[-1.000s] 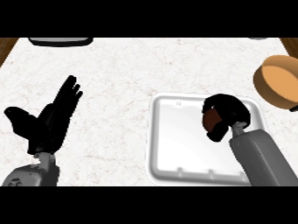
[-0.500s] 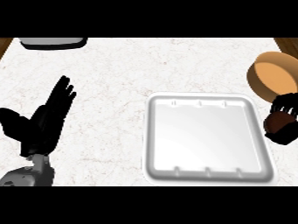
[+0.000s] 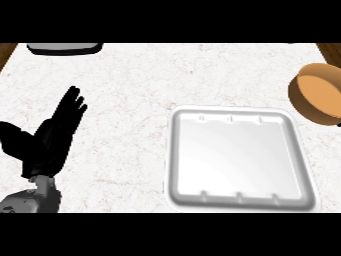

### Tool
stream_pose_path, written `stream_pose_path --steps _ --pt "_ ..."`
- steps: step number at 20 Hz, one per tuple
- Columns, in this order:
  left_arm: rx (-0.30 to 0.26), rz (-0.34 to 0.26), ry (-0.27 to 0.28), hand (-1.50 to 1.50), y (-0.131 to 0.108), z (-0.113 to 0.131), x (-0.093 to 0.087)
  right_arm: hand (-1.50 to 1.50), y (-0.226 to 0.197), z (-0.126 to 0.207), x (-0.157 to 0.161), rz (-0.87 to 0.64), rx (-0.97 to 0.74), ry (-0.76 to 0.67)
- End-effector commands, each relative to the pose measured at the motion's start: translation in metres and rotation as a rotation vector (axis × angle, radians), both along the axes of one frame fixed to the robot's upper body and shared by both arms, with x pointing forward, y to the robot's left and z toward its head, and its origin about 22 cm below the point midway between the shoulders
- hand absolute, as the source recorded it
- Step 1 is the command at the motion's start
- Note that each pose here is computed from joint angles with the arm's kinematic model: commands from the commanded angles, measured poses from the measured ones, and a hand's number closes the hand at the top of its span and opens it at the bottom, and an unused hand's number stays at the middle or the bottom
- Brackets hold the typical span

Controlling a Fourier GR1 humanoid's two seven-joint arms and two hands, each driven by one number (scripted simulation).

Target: Pick the cupcake from the tray and place it in the pot

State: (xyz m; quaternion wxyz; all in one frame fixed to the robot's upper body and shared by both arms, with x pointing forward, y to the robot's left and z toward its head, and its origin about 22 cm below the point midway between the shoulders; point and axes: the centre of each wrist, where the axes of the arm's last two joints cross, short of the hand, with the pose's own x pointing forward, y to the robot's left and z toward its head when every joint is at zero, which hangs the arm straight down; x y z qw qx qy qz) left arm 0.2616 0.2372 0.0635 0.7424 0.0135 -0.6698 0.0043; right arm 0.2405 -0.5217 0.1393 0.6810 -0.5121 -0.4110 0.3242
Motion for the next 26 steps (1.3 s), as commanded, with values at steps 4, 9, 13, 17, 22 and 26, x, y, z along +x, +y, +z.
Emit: stream_pose_path --steps 4,9,13,17,22,26 --pt "0.007 -0.021 -0.012 0.0 0.007 -0.012 0.003 1.5 -0.028 0.079 -0.032 0.047 -0.004 -0.223" --pt "0.005 -0.012 0.001 0.0 -0.009 0.002 0.014 1.5 -0.009 0.133 -0.031 0.169 -0.055 -0.415" --pt "0.007 -0.01 -0.002 0.0 -0.003 0.01 0.006 1.5 0.008 0.175 -0.038 0.235 -0.015 -0.519" --pt "0.008 -0.027 -0.003 0.0 -0.002 0.006 0.004 1.5 0.013 0.196 -0.023 0.25 0.041 -0.525" --pt "-0.008 -0.031 -0.003 0.0 -0.008 0.016 0.014 1.5 0.029 0.211 0.015 0.191 0.066 -0.492" --pt "0.008 -0.063 -0.003 0.0 -0.022 0.0 0.019 1.5 0.041 0.207 0.046 0.139 0.101 -0.477"
